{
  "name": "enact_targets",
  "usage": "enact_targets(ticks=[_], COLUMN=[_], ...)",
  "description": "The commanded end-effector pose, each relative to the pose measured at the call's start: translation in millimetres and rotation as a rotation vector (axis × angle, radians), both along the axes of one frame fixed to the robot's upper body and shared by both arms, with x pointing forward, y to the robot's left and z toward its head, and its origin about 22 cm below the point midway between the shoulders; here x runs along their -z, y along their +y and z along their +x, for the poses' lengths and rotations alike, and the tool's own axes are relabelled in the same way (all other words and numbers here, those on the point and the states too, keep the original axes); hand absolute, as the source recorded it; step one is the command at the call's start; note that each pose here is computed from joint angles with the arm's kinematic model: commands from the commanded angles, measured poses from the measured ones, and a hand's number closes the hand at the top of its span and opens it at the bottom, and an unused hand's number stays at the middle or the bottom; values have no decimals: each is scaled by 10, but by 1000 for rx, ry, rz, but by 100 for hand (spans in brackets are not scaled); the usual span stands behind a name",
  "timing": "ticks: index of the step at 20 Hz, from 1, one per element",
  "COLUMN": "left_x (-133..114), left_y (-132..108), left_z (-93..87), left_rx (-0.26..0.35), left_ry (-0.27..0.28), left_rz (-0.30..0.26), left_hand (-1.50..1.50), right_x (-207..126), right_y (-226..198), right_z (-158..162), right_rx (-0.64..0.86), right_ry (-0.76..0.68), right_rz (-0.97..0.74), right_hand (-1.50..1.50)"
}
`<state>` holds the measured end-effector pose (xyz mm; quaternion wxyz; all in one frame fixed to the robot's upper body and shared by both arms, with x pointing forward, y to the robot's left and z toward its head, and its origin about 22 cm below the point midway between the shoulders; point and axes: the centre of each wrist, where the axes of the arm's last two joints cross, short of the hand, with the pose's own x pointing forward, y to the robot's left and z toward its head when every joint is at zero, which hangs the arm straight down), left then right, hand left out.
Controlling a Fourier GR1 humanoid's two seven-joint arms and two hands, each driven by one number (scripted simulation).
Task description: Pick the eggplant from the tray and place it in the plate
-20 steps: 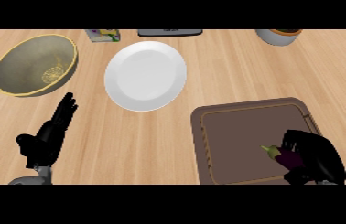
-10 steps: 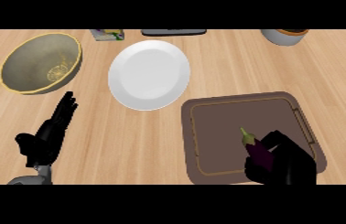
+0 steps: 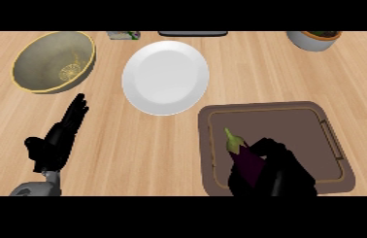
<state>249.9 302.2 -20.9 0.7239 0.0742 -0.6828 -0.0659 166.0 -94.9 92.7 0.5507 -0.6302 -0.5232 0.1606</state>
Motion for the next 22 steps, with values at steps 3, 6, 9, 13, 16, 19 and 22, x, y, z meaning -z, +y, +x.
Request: enact_targets(ticks=[3, 6, 9, 13, 16, 19, 22], left_x=[-37, -62, 20, -57, -17, -117, -58], left_y=[-112, 23, -134, -98, -191, -325, -222], left_z=[93, 108, 63, 159, 137, 303, 269], left_rx=[42, 34, 48, 82, 72, 91, 90], left_ry=[-19, -5, -23, -30, -17, -32, -35], left_rz=[-12, -11, -6, -2, -19, -3, -2], left_hand=[0, 0, 0, 0, 0, 0, 0], right_x=[-224, -275, -290, -342, -400, -451, -401], right_y=[407, 476, 513, 569, 549, 628, 657], right_z=[113, 162, 395, 731, 1015, 1226, 1479], right_rx=[124, 94, 86, 57, 60, 42, 43], right_ry=[-79, -56, -25, -20, -2, 0, 30], right_rz=[48, 20, 23, 85, 127, 128, 111], right_hand=[150, 150, 150, 150, 150, 150, 150])
